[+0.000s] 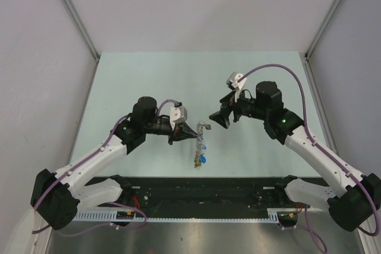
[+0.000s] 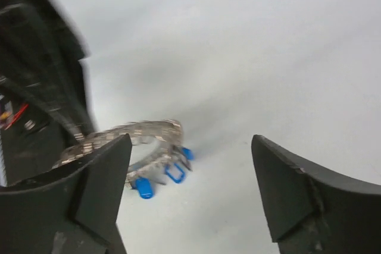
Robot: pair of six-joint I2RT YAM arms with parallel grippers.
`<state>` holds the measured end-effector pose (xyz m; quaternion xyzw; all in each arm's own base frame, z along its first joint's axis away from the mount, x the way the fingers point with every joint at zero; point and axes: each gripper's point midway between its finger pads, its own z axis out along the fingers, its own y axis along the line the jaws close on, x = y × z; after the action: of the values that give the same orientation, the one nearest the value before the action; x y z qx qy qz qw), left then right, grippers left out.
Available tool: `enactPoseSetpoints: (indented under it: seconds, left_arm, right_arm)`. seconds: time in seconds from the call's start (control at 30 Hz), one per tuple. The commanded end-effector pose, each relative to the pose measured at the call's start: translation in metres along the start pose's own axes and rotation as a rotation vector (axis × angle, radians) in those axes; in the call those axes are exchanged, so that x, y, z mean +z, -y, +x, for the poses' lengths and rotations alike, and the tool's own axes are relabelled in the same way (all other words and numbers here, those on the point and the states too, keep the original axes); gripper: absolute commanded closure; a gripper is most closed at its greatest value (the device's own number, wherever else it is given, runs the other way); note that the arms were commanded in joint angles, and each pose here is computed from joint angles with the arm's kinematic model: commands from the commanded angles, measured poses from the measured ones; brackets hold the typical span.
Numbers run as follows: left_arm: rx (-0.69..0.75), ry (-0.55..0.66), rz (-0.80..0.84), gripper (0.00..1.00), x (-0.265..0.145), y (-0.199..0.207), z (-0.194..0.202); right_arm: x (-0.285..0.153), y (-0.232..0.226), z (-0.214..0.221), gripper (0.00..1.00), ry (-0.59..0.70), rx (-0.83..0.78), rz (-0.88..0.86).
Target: Put the keys on the keyring
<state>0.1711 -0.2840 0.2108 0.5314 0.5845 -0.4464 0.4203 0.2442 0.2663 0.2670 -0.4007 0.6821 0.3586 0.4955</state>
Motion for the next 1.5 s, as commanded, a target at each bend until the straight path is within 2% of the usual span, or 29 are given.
enactPoseSetpoints:
  seconds: [0.0,0.07,0.2,0.3,0.4,0.47,0.6,0.67,0.73,0.8,0.83,1.0,1.2,1.47]
  left_arm:
    - [0.070,0.063,-0.078,1.00,-0.007,-0.007,-0.024]
    - [0.076,0.065,-0.101,1.00,-0.009,-0.009,-0.025]
    - [0.051,0.066,-0.215,1.00,-0.018,-0.024,-0.029]
    - [0.004,0.065,-0.319,1.00,-0.027,-0.040,-0.029]
    - [-0.044,0.074,-0.400,1.00,-0.035,-0.055,-0.028]
    - [-0.063,0.071,-0.452,1.00,-0.041,-0.064,-0.027]
    - [-0.065,0.056,-0.515,1.00,-0.049,-0.073,-0.025]
    - [-0.058,0.043,-0.547,1.00,-0.053,-0.077,-0.024]
    - [-0.061,0.030,-0.559,1.00,-0.054,-0.079,-0.021]
    - [-0.057,0.022,-0.574,0.99,-0.056,-0.082,-0.020]
    - [-0.059,0.016,-0.577,1.00,-0.056,-0.082,-0.019]
    - [-0.060,0.006,-0.588,1.00,-0.057,-0.084,-0.017]
    - [-0.052,0.004,-0.593,1.00,-0.058,-0.085,-0.018]
    - [-0.049,0.006,-0.595,1.00,-0.060,-0.084,-0.018]
  right_arm:
    - [-0.025,0.063,-0.010,0.09,0.021,0.149,0.357]
    - [-0.041,0.104,0.006,0.09,-0.010,0.214,0.559]
    - [-0.080,0.172,0.058,0.12,-0.083,0.461,0.896]
    - [-0.100,0.211,0.099,0.15,-0.147,0.572,1.031]
    - [-0.107,0.243,0.130,0.17,-0.196,0.593,1.111]
    - [-0.114,0.263,0.139,0.20,-0.173,0.613,1.150]
    - [-0.116,0.297,0.170,0.28,-0.181,0.663,1.200]
    - [-0.113,0.313,0.167,0.31,-0.175,0.647,1.209]
    - [-0.107,0.325,0.182,0.33,-0.237,0.633,1.205]
    - [-0.101,0.338,0.180,0.34,-0.243,0.616,1.186]
    - [-0.096,0.341,0.193,0.34,-0.285,0.616,1.172]
    - [-0.084,0.357,0.205,0.36,-0.355,0.597,1.140]
    - [-0.082,0.355,0.234,0.39,-0.461,0.618,1.133]
    - [-0.077,0.338,0.253,0.64,-0.586,0.590,1.103]
